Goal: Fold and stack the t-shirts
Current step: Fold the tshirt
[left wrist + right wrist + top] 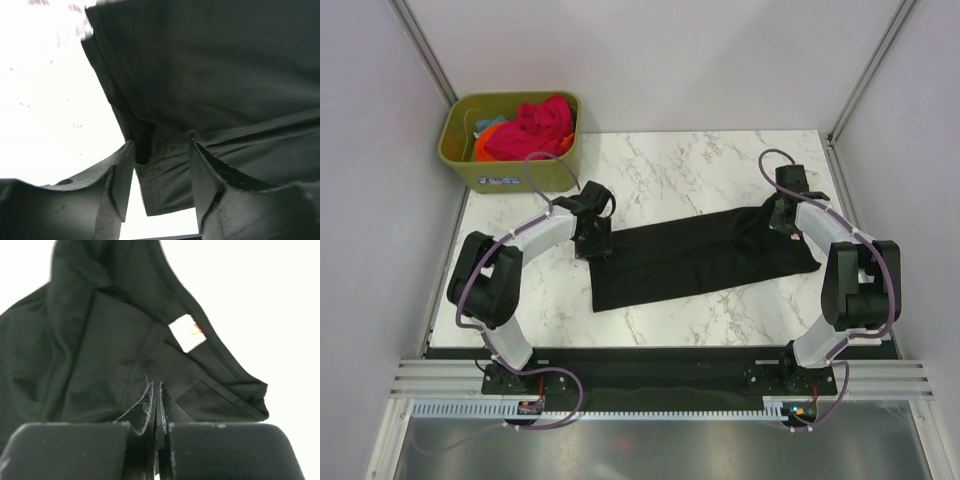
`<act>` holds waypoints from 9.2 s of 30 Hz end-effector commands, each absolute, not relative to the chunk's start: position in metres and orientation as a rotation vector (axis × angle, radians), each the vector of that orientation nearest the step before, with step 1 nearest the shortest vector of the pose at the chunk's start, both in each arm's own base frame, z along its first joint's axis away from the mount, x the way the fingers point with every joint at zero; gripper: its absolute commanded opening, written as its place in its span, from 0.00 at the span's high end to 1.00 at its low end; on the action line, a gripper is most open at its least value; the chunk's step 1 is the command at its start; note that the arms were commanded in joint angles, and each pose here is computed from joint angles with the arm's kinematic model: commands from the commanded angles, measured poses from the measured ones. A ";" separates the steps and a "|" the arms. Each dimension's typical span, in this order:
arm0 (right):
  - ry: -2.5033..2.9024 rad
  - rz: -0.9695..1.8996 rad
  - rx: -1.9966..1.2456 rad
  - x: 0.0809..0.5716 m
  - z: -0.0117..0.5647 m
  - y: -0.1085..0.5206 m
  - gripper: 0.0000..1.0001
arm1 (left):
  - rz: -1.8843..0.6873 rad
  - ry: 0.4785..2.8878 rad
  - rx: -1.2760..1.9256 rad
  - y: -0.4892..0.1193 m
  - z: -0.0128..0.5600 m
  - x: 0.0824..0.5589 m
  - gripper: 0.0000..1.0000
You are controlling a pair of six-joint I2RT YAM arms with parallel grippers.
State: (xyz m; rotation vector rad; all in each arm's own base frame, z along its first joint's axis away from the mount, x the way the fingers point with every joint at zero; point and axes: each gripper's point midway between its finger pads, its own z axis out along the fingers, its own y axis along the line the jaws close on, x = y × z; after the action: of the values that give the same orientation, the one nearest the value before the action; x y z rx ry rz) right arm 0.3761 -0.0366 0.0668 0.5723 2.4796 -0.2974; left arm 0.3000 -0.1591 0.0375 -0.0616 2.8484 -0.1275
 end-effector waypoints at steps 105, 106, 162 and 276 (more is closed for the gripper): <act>1.897 0.049 1.485 0.306 0.065 -0.018 1.00 | -0.372 2.696 0.146 -0.181 0.103 0.305 0.43; 1.875 0.050 1.494 0.305 0.066 -0.018 1.00 | -0.373 2.701 0.147 -0.182 0.102 0.305 0.43; 2.330 0.336 0.688 0.472 0.071 -0.044 0.49 | -0.375 2.834 0.059 -0.202 0.042 0.379 0.47; 2.467 0.033 0.686 0.320 0.064 0.055 1.00 | -0.487 2.588 0.086 -0.163 0.137 0.298 0.44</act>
State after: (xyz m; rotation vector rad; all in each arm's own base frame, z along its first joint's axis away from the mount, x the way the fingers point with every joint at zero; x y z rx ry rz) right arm 0.3166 0.0536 0.0507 0.5870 2.5054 0.0241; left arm 0.2918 -0.1622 0.1344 0.0439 2.6240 -0.4861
